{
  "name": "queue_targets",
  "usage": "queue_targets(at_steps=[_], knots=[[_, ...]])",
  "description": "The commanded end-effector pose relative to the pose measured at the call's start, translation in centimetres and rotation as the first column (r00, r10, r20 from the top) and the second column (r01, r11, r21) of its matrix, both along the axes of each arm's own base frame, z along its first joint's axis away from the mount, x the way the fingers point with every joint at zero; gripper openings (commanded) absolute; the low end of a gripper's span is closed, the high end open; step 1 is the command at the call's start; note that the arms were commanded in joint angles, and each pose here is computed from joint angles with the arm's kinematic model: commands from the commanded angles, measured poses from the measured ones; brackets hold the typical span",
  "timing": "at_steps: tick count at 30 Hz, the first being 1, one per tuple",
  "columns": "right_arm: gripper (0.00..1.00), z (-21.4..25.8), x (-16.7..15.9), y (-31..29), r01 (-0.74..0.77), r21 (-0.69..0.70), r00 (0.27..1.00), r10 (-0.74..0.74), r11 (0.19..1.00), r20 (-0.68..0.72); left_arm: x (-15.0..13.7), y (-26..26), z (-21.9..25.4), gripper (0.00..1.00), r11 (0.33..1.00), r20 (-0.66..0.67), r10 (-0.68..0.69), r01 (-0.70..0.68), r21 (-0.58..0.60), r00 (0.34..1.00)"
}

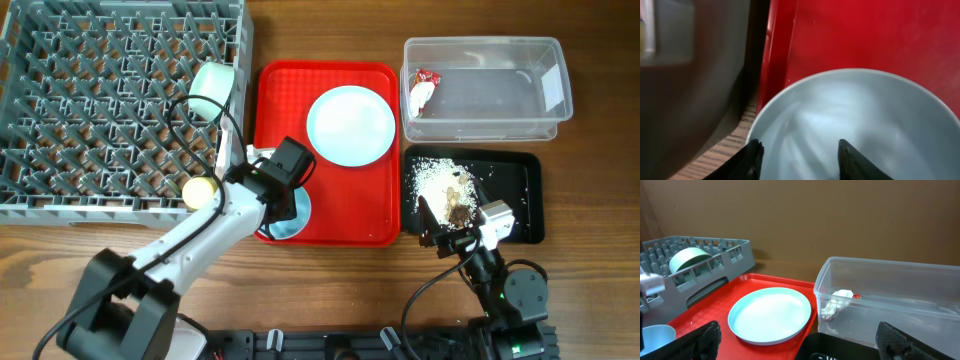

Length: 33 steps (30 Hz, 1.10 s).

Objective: Sort waste into correct bins and load items into the dishwasher rack

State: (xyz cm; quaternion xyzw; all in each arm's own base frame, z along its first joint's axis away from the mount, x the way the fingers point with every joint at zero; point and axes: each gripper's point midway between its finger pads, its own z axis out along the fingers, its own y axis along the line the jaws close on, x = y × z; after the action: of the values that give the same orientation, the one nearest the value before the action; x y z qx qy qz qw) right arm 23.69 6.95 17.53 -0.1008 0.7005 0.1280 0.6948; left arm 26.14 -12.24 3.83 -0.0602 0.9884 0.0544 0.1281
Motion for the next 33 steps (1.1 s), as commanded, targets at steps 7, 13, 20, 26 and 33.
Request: queue_targets(at_steps=[7, 13, 20, 26, 33], knots=[[1.0, 0.2, -0.1, 0.0, -0.006, -0.009, 1.0, 0.006, 1.0, 0.017, -1.5, -3.0, -1.7, 0.38, 0.98, -0.103, -0.145, 0.129, -0.152, 0.984], [1.0, 0.2, -0.1, 0.0, -0.006, -0.009, 1.0, 0.006, 1.0, 0.017, -0.8, -7.3, 0.7, 0.5, 0.897, -0.056, -0.328, 0.292, -0.333, 0.943], [1.0, 0.2, -0.1, 0.0, -0.006, -0.009, 1.0, 0.006, 1.0, 0.017, -0.6, -9.8, 1.8, 0.57, 0.812, 0.013, -0.443, 0.407, -0.418, 0.896], [1.0, 0.2, -0.1, 0.0, -0.006, -0.009, 1.0, 0.006, 1.0, 0.017, 0.7, -6.0, 6.1, 0.53, 0.906, 0.003, -0.347, 0.336, -0.257, 0.938], [1.0, 0.2, -0.1, 0.0, -0.006, -0.009, 1.0, 0.006, 1.0, 0.017, -0.2, -2.1, 6.0, 0.57, 0.967, -0.018, -0.236, 0.232, -0.108, 0.972]])
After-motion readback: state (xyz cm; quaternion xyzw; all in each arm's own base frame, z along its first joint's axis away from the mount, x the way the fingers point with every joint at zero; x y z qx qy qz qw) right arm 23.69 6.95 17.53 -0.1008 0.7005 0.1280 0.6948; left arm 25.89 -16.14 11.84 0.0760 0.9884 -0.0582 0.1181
